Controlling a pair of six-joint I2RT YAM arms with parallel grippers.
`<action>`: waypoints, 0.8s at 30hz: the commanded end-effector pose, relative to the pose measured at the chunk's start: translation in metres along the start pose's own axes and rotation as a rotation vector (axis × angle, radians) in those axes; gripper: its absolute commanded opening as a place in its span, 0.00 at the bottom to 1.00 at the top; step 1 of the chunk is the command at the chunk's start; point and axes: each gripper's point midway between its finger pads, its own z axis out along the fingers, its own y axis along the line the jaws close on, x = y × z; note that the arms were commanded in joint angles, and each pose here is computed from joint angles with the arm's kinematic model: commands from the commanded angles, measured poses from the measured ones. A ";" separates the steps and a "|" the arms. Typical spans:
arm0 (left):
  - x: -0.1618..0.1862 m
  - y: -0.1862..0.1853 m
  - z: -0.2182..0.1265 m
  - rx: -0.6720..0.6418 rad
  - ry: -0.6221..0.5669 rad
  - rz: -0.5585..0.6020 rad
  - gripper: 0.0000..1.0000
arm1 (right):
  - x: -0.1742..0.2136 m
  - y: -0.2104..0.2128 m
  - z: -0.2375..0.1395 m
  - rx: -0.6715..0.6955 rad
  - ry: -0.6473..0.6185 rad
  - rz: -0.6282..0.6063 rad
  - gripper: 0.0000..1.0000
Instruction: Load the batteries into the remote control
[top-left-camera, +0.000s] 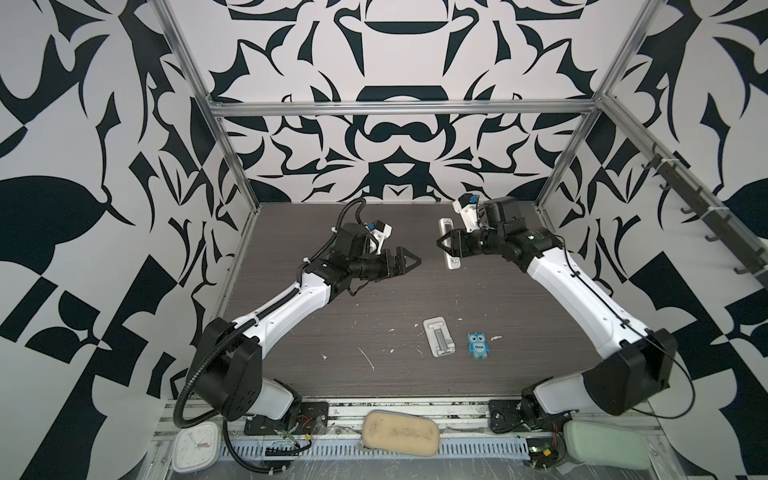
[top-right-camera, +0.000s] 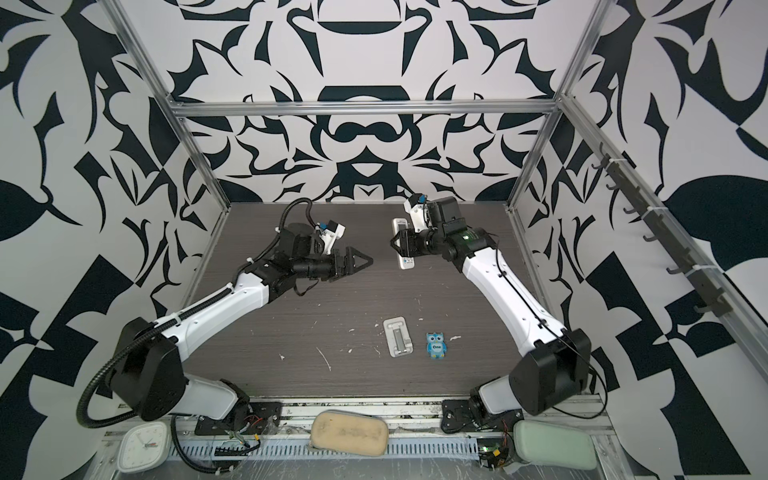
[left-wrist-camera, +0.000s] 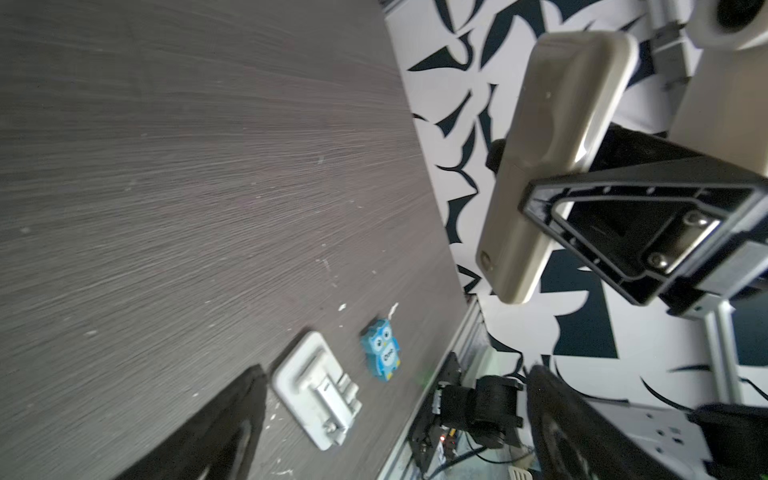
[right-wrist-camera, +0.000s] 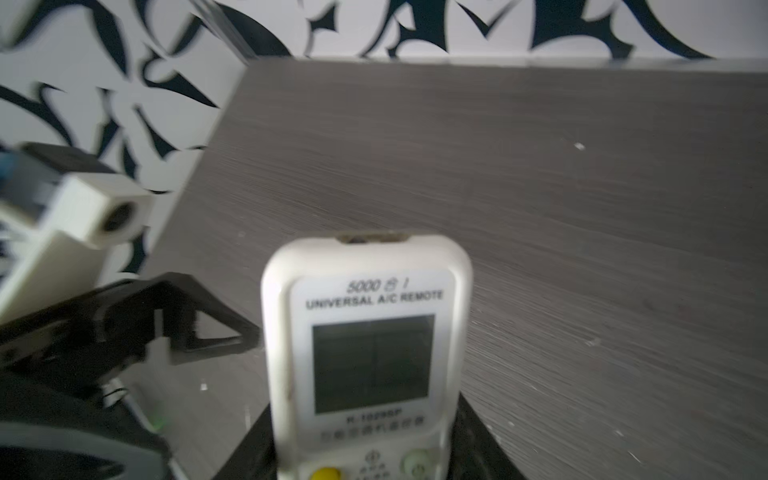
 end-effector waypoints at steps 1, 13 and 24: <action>0.005 0.026 0.002 -0.178 -0.001 0.076 0.99 | 0.032 -0.054 0.014 0.258 0.152 -0.045 0.00; 0.036 0.042 0.025 -0.316 0.112 0.186 0.99 | 0.080 -0.098 0.060 0.374 0.286 -0.013 0.00; 0.044 0.050 0.021 -0.340 0.108 0.169 0.99 | 0.108 -0.120 0.070 0.419 0.326 0.019 0.00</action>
